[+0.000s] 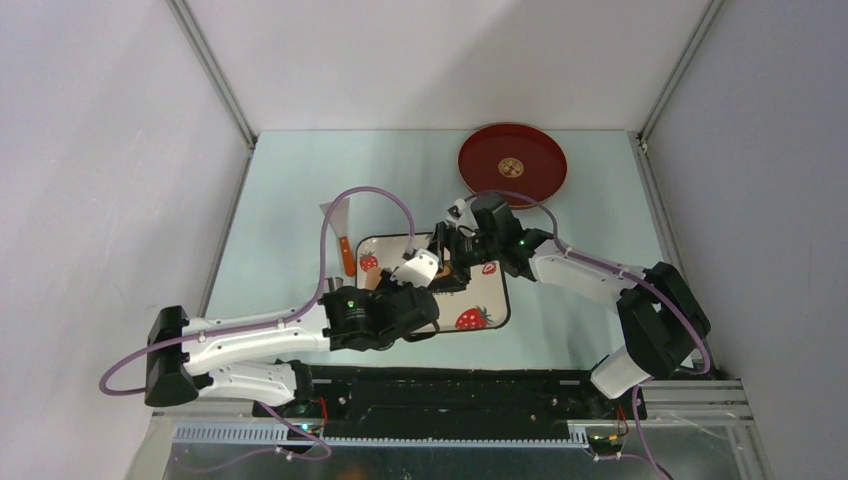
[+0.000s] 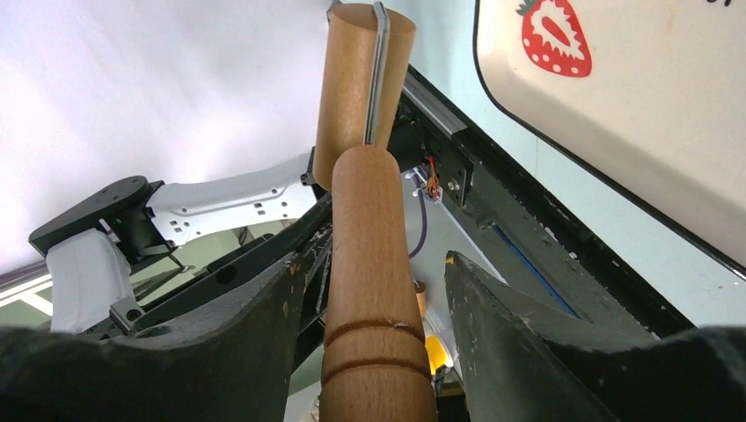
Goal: Roll out the dumpling wrappers from the dough
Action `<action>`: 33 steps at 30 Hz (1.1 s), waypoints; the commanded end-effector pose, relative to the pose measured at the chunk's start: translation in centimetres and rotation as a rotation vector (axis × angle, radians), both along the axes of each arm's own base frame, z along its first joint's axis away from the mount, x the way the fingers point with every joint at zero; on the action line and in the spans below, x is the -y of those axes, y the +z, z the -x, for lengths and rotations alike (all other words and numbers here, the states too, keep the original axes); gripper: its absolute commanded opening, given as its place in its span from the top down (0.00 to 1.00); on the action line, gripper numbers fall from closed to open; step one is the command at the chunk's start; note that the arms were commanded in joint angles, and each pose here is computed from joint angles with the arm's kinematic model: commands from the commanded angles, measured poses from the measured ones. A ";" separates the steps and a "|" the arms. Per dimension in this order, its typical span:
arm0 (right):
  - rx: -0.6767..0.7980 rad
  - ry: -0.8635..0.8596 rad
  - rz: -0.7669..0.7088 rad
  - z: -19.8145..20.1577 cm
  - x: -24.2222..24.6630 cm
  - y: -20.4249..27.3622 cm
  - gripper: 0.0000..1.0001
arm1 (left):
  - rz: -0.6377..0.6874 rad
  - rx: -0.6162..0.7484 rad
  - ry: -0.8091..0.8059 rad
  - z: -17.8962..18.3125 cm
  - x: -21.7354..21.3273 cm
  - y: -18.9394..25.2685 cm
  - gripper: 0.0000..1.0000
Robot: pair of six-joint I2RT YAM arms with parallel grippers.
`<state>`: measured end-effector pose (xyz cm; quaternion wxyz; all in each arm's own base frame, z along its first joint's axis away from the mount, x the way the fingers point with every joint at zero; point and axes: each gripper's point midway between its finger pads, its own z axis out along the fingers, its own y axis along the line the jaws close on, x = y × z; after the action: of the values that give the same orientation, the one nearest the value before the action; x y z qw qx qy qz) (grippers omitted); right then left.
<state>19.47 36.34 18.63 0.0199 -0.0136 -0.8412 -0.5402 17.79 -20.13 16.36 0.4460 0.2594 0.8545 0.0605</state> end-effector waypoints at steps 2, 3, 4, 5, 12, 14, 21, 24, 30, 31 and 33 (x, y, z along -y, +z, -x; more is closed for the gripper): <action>0.053 -0.013 -0.071 -1.0 -0.9 2.7 0.35 | 0.076 0.078 0.038 -0.7 0.6 2.5 1.00; 0.051 -0.014 -0.071 -1.0 -0.9 2.7 0.35 | 0.076 0.079 0.038 -0.7 0.6 2.6 1.00; 0.062 -0.015 -0.080 -1.2 -1.0 2.8 0.35 | 0.077 0.079 0.038 -0.7 0.6 2.5 1.00; 0.065 -0.016 -0.083 -1.3 -1.1 2.8 0.35 | 0.079 0.080 0.038 -0.7 0.6 2.6 1.00; 0.038 -0.001 -0.068 -1.2 -1.2 1.8 0.48 | 0.081 0.086 0.036 -0.5 0.5 2.7 1.00; 0.039 0.001 -0.072 -1.2 -1.2 1.9 0.54 | 0.078 0.087 0.038 -0.5 0.4 2.6 1.00; 0.032 0.011 -0.042 -0.7 -0.7 1.4 0.87 | 0.065 0.088 0.046 -0.6 0.3 2.3 1.00; 0.040 0.021 -0.039 -0.4 -0.6 1.4 1.00 | 0.067 0.095 0.057 -0.6 0.1 2.3 1.00; 0.086 0.016 -0.022 -0.3 -0.3 1.6 1.00 | 0.113 0.080 0.071 -0.4 0.5 2.4 0.46; 0.086 0.014 -0.009 -0.2 -0.1 1.4 1.00 | 0.132 0.079 0.075 -0.4 0.7 2.7 0.32; 0.114 0.004 0.018 -0.3 0.3 1.1 1.00 | 0.192 0.071 0.092 -0.4 1.4 3.4 0.17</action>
<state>19.76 36.29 17.38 0.0161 -0.0132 -0.8508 -0.5250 17.66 -20.11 16.73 0.4611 0.2354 0.8535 0.0589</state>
